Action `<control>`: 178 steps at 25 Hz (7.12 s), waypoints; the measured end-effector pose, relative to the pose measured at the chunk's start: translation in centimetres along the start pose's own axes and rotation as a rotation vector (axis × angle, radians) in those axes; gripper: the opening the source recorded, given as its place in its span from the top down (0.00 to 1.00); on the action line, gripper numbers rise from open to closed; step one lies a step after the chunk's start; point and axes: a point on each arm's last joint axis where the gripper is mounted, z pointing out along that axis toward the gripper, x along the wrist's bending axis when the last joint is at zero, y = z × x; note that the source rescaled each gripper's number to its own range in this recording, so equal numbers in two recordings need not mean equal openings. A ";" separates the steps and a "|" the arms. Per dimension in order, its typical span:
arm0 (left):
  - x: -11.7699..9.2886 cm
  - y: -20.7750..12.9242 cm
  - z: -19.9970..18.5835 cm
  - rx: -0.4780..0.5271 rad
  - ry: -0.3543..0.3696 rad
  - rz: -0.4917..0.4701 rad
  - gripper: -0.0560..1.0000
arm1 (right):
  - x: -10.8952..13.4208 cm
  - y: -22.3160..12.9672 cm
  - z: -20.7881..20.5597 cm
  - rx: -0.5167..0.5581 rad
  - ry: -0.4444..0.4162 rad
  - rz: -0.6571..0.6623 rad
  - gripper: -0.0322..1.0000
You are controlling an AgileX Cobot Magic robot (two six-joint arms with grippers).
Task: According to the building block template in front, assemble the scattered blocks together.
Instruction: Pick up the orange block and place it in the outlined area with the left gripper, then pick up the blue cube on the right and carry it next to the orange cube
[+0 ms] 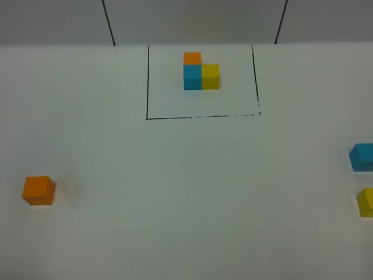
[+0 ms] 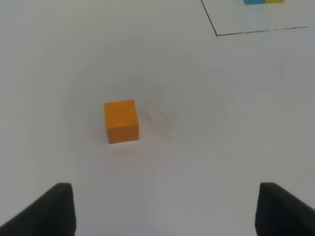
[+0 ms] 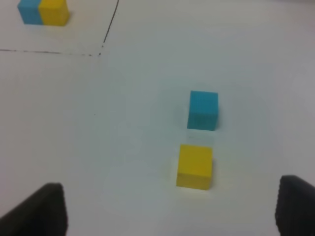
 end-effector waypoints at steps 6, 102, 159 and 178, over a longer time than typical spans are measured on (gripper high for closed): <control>0.0 0.0 0.0 0.000 0.000 0.000 0.36 | 0.0 0.0 0.0 0.000 0.000 0.000 0.26; -7.6 12.8 33.7 0.915 -0.253 0.802 0.95 | 0.0 0.0 0.0 0.000 0.000 0.003 0.27; -24.5 12.0 45.1 0.829 -0.527 1.296 0.95 | 0.1 0.0 0.0 0.000 0.007 0.007 0.27; -24.7 15.4 43.1 0.747 -0.472 1.202 0.02 | 0.1 0.0 0.0 0.000 0.007 0.007 0.27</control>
